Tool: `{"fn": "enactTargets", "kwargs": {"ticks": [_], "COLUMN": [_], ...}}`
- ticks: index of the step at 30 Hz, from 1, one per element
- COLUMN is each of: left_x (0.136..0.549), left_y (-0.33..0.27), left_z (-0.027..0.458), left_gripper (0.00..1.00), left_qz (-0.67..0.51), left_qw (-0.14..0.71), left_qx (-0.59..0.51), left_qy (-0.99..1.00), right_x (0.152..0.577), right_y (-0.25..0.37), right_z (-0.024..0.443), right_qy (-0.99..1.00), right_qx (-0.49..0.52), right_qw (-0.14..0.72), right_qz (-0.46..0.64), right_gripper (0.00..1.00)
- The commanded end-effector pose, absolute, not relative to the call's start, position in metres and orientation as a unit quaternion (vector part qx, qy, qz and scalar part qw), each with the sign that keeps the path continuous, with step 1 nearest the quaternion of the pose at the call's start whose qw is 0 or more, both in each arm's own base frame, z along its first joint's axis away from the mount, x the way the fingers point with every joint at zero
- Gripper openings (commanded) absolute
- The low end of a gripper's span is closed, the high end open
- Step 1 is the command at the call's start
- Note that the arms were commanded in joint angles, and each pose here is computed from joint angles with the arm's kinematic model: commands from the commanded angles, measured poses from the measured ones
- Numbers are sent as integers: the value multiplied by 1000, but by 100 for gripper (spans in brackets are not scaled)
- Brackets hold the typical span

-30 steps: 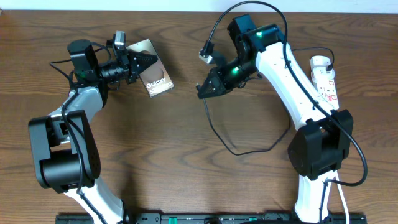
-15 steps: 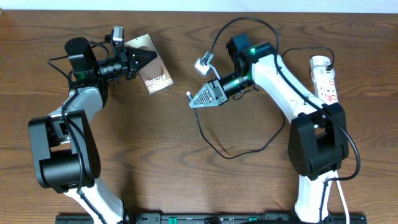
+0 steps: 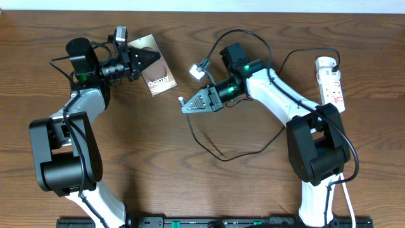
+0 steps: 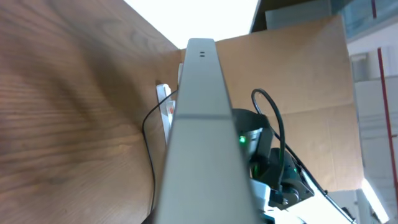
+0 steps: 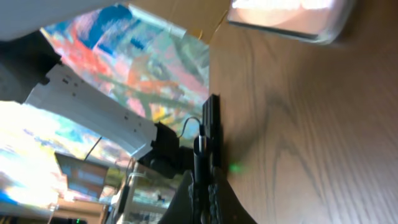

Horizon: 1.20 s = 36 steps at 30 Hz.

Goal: Plug charger to phone and switch on socket

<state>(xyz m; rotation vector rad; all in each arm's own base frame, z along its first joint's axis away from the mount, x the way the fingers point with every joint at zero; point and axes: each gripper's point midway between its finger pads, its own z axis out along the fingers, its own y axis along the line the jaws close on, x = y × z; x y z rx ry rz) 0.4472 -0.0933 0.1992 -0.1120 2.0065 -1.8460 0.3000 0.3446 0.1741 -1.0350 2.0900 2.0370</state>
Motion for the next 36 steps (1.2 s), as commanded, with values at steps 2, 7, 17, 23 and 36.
{"fn": "enactTargets", "kwargs": {"ticks": [2, 7, 17, 23, 36], "left_x": [441, 441, 438, 438, 438], "left_y": [-101, -101, -102, -102, -102], "left_z": [217, 218, 218, 218, 218], "left_gripper": [7, 7, 7, 7, 7], "left_qz": [-668, -668, -671, -671, -671], "left_qw": [211, 212, 206, 206, 206], "left_qx": [4, 9, 14, 14, 14], "left_qy": [714, 713, 712, 712, 712], "right_x": [290, 290, 294, 296, 298], "right_y": [357, 361, 364, 365, 366], "right_z": [180, 180, 165, 158, 158], "right_qy": [670, 671, 666, 653, 638], "right_qx": [-308, -311, -298, -302, -314], "right_qw": [-27, -27, -45, -46, -38], "right_qz": [675, 673, 682, 693, 703], "right_gripper": [1, 1, 1, 1, 1]}}
